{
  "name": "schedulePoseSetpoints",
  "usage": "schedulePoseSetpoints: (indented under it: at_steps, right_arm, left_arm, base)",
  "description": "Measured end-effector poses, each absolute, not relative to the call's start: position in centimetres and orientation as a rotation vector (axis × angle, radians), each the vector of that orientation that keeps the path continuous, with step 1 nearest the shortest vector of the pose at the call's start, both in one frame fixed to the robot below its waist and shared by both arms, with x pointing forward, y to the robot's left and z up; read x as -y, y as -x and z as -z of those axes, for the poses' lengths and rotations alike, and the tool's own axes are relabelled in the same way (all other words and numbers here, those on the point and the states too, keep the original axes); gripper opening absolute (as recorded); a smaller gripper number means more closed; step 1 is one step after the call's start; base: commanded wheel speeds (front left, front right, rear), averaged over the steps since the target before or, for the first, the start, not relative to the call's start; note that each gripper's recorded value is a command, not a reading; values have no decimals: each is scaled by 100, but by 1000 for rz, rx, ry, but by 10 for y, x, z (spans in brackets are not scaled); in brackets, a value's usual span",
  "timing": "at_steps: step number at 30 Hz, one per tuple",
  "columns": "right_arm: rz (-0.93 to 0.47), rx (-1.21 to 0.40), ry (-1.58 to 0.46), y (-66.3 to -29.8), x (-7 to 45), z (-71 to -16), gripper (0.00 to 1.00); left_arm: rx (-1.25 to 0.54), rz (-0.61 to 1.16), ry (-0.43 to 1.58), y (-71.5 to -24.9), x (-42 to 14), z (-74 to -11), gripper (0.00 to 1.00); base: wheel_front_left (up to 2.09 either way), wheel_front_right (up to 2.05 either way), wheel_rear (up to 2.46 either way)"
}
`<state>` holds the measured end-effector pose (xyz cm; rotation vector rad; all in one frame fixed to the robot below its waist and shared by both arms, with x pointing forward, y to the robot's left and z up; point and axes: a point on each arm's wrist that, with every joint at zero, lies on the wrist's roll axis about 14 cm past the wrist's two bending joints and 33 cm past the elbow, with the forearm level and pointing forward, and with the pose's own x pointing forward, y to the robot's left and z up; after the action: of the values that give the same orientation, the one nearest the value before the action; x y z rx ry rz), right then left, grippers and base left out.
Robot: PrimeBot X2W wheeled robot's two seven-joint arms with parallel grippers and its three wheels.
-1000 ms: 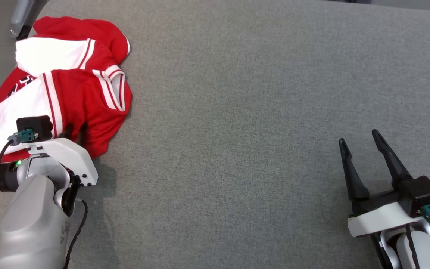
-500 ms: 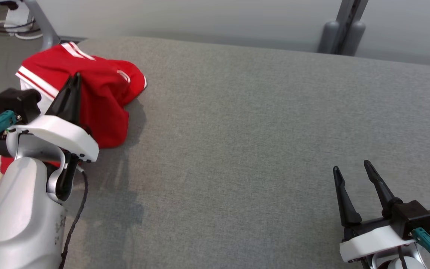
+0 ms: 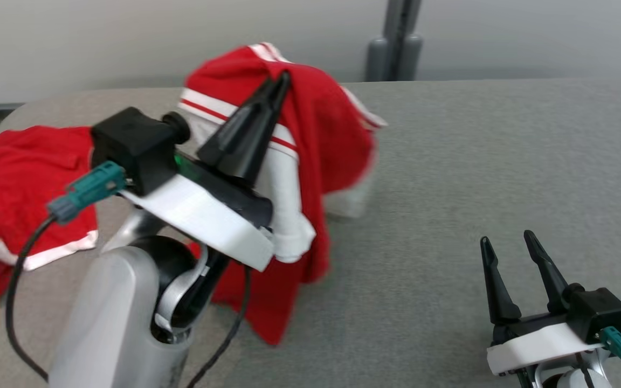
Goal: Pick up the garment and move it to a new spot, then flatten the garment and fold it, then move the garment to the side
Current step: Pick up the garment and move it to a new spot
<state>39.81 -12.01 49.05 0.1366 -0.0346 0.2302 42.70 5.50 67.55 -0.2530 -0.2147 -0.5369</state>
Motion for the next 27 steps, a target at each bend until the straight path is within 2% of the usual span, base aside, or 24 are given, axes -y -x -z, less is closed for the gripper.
schedulePoseSetpoints:
  at_steps: [6, 11, 14, 15, 20, 23, 24, 25, 26, 27]
  right_arm:
    - [-111, 58, -145, -387, 160, -498, 100]
    - [-2, 51, -143, -372, 195, -496, 100]
    - [53, 43, -147, -364, 212, -493, 100]
    - [53, 43, -147, -364, 212, -493, 100]
    - [93, 24, -150, -355, 223, -487, 100]
    - [99, 22, -150, -354, 225, -486, 100]
    - [96, 23, -151, -354, 224, -487, 100]
    - [94, 25, -149, -354, 224, -487, 100]
    - [93, 26, -147, -355, 223, -487, 100]
    - [88, 28, -141, -355, 222, -488, 100]
  left_arm:
    - [165, 685, 342, -432, 7, -669, 0]
    - [80, 703, 365, -456, 40, -635, 0]
    - [-66, 689, 437, -471, 52, -588, 0]
    - [-66, 689, 437, -471, 52, -588, 0]
    - [-353, 628, 298, -470, 49, -472, 0]
    - [-414, 593, 278, -463, 37, -436, 0]
    - [-413, 590, 275, -461, 35, -432, 4]
    - [-409, 584, 276, -460, 33, -429, 19]
    - [-388, 581, 272, -459, 31, -429, 65]
    - [-355, 586, 250, -458, 31, -432, 99]
  base:
    - [0, 0, 0]
    - [0, 0, 0]
    - [0, 0, 0]
    - [0, 0, 0]
    - [0, 0, 0]
    - [0, 0, 0]
    - [0, 0, 0]
    - [0, 0, 0]
    - [0, 0, 0]
    - [0, 0, 0]
